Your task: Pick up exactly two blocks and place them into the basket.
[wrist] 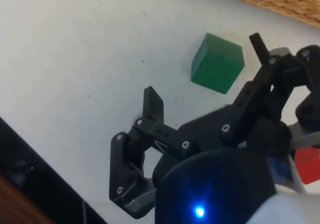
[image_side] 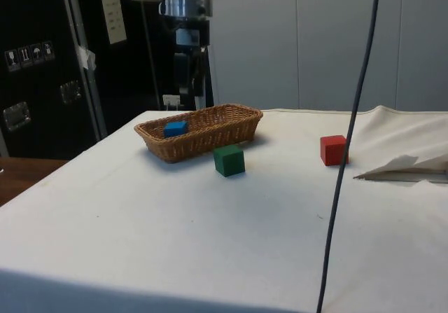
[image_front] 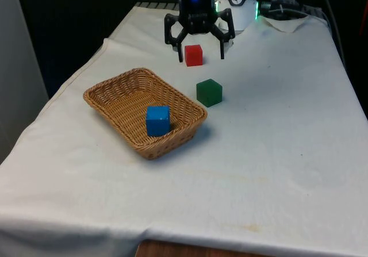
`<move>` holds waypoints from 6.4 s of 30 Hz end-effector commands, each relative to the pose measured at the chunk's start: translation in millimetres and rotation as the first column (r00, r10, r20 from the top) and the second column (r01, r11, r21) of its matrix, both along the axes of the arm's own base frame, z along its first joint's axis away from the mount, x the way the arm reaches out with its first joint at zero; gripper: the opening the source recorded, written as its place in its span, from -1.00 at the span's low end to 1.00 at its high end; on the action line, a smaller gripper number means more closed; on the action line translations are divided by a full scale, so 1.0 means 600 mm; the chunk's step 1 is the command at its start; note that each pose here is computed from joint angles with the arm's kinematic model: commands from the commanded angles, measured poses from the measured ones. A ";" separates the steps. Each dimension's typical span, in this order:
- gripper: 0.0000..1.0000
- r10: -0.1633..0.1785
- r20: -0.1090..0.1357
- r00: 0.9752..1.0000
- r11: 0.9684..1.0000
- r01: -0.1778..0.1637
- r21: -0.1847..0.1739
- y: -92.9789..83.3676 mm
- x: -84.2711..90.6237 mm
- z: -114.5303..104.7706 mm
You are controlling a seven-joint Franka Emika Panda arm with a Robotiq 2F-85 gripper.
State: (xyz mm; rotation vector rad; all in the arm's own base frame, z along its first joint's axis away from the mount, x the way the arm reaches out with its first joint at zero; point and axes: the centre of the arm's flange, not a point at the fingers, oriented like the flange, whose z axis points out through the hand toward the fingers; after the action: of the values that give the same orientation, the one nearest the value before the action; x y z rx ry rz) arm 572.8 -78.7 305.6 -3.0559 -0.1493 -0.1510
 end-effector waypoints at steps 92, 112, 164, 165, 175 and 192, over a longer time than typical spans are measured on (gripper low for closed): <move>1.00 0.224 -0.026 0.974 0.960 -0.226 -0.163 0.029 -0.099 -0.166; 1.00 0.213 -0.040 0.976 0.965 -0.217 -0.145 0.040 -0.111 -0.179; -0.98 0.114 -0.025 0.993 0.989 -0.116 -0.088 0.026 -0.105 -0.157; -0.98 0.114 -0.025 0.993 0.989 -0.116 -0.088 0.026 -0.105 -0.157; -0.98 0.124 0.005 0.992 0.991 -0.123 -0.058 0.019 -0.111 -0.103; -0.98 0.126 0.021 0.992 0.991 -0.125 -0.055 -0.020 -0.063 -0.016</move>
State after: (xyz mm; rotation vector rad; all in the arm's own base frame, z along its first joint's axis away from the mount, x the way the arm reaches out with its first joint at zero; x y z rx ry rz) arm 534.3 -88.3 296.9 -3.0801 -0.3525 -0.1905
